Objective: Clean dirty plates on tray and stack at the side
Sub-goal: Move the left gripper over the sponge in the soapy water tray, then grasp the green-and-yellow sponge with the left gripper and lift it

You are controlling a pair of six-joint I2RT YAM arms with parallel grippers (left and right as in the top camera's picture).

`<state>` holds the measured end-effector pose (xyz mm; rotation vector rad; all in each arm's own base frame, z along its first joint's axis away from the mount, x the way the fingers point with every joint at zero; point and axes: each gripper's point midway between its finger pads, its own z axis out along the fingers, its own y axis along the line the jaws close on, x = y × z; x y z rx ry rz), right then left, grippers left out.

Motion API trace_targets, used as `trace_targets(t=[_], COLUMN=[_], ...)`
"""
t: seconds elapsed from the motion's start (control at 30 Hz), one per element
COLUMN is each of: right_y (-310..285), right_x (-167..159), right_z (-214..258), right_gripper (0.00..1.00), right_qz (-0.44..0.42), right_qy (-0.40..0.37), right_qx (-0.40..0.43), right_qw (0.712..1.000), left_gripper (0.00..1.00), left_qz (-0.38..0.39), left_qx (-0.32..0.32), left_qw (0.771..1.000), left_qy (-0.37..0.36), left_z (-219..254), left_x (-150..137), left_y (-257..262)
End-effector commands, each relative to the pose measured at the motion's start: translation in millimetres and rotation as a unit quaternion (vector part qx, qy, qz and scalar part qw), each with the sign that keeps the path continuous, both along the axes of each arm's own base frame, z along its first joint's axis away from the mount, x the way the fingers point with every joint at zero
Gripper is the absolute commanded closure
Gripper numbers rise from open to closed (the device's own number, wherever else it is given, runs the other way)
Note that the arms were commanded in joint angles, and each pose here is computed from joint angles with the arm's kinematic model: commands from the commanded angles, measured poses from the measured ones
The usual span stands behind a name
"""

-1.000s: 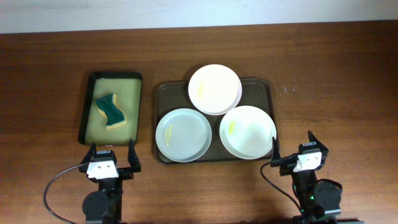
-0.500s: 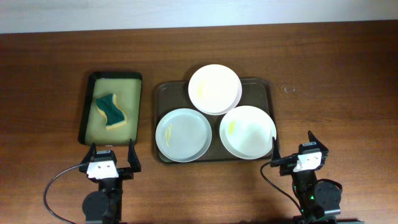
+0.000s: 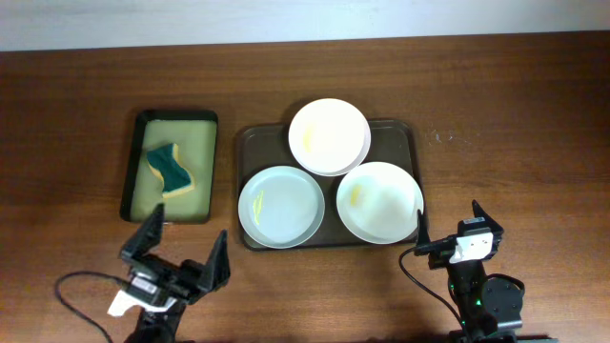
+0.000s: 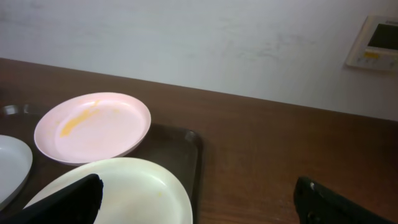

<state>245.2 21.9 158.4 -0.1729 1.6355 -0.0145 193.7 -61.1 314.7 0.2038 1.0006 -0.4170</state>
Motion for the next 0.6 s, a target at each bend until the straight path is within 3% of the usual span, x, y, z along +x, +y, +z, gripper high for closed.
trace_targets(t=[0.0,0.07,0.1,0.2,0.27,0.33,0.37,0.4,0.47,0.5,0.57], right_y=[0,0,0,0,0,0,0,0,0,0,0], right_x=[0,0,0,0,0,0,0,0,0,0,0], right_z=[-3,-3,-3,-3,-3,-3,-3,-3,-3,-3,-3], right_gripper=[0.02,0.02,0.02,0.02,0.02,0.02,0.02,0.02,0.02,0.02,0.02], right_qz=[0.0,0.0,0.0,0.0,0.0,0.0,0.0,0.0,0.0,0.0,0.0], right_qy=[0.002,0.002,0.002,0.002,0.002,0.002,0.002,0.002,0.002,0.002,0.002], right_qx=[-0.004,-0.004,-0.004,-0.004,-0.004,-0.004,-0.004,-0.004,-0.004,-0.004,-0.004], right_qw=[1.0,1.0,1.0,1.0,1.0,1.0,1.0,1.0,1.0,1.0,1.0], left_gripper=[0.01,0.01,0.01,0.01,0.01,0.0,0.01,0.01,0.01,0.01,0.01], left_qz=[0.069,0.109,0.127,0.185,0.172,0.14,0.084,0.048,0.039,0.047,0.171], left_qx=[0.039,0.097,0.095,0.105,0.154,0.183,0.192,0.193,0.195,0.182,0.073], left_qw=[0.996,0.989,0.987,0.955,0.912,0.851,0.813,0.783,0.751,0.739,0.685], left_qy=[-0.043,-0.008,0.027,0.208,0.34,0.472,0.543,0.589,0.629,0.647,0.704], left_z=[48,68,73,71,48,12,-13,-34,-64,-78,-109], left_x=[-12,-1,10,69,111,142,157,166,183,190,202], left_y=[11,13,21,47,47,44,31,22,22,26,72])
